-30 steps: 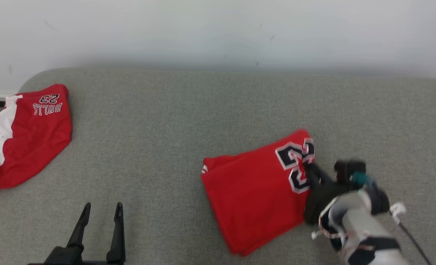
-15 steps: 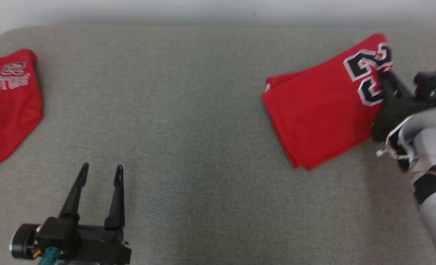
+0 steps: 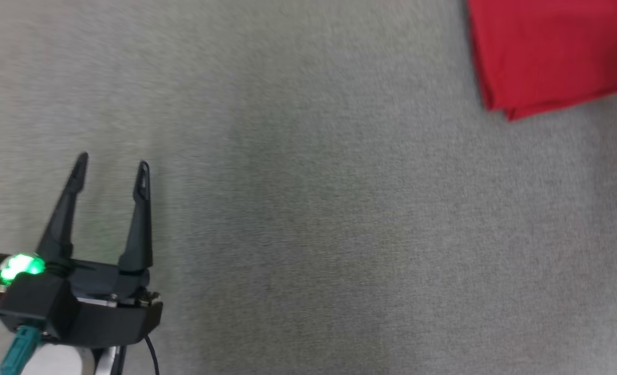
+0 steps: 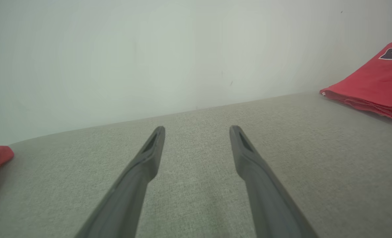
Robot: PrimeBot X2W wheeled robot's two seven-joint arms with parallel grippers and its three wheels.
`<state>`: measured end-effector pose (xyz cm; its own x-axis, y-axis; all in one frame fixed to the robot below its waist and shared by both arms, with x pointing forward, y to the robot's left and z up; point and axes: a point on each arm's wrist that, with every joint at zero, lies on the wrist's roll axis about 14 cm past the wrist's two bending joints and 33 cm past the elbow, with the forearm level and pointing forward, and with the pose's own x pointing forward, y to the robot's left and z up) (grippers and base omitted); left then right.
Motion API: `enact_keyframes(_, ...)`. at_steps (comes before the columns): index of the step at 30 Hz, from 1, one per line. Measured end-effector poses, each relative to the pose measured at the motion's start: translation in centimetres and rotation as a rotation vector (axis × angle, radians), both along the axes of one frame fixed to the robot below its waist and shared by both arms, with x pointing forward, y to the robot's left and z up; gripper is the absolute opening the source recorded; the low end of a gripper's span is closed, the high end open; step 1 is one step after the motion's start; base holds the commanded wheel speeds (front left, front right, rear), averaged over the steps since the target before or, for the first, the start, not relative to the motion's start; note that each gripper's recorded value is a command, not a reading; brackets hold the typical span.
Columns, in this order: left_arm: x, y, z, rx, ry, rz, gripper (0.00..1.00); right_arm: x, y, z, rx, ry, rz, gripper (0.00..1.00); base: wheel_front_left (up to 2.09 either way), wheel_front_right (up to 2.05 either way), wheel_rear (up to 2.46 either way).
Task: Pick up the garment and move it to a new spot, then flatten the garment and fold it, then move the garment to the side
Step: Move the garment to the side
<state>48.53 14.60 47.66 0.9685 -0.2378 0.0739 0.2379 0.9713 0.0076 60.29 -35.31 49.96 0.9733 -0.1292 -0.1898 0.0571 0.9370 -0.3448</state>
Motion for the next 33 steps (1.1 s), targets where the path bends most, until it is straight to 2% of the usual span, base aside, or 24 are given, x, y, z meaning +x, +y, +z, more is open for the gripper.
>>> enact_keyframes(9,2.3,-2.6,-0.8,0.002,-0.025,-0.073,1.0,0.1,-6.3,0.1,-0.136,0.068,-0.104,0.0,0.0,0.0,0.0)
enact_keyframes(16,3.1,-3.1,-0.8,0.016,-0.043,-0.085,1.0,1.0,-8.9,1.6,-0.218,0.082,-0.157,0.0,0.0,0.0,0.0)
enact_keyframes(21,3.4,-3.0,-1.3,0.017,-0.04,-0.082,1.0,1.5,-9.5,1.1,-0.226,0.098,-0.172,0.0,0.0,0.0,0.0)
enact_keyframes(22,3.4,-3.1,-1.5,0.016,-0.037,-0.083,1.0,1.4,-9.6,0.9,-0.227,0.103,-0.176,0.04,0.0,0.0,0.0)
enact_keyframes(23,3.4,-3.1,-1.6,0.016,-0.034,-0.084,1.0,1.4,-9.7,0.8,-0.232,0.102,-0.176,0.65,0.0,0.0,0.0)
enact_keyframes(24,3.4,-3.1,-1.6,0.016,-0.033,-0.084,1.0,1.5,-9.7,0.9,-0.24,0.098,-0.172,1.0,0.0,0.0,0.0)
enact_keyframes(29,3.2,-2.9,-1.4,0.012,-0.035,-0.07,1.0,1.3,-9.7,2.2,-0.285,0.062,-0.158,1.0,0.0,0.0,0.0)
enact_keyframes(33,2.5,-2.5,-1.3,0.006,-0.025,-0.051,1.0,1.8,-8.0,4.5,-0.273,-0.031,-0.113,1.0,0.0,0.0,0.0)
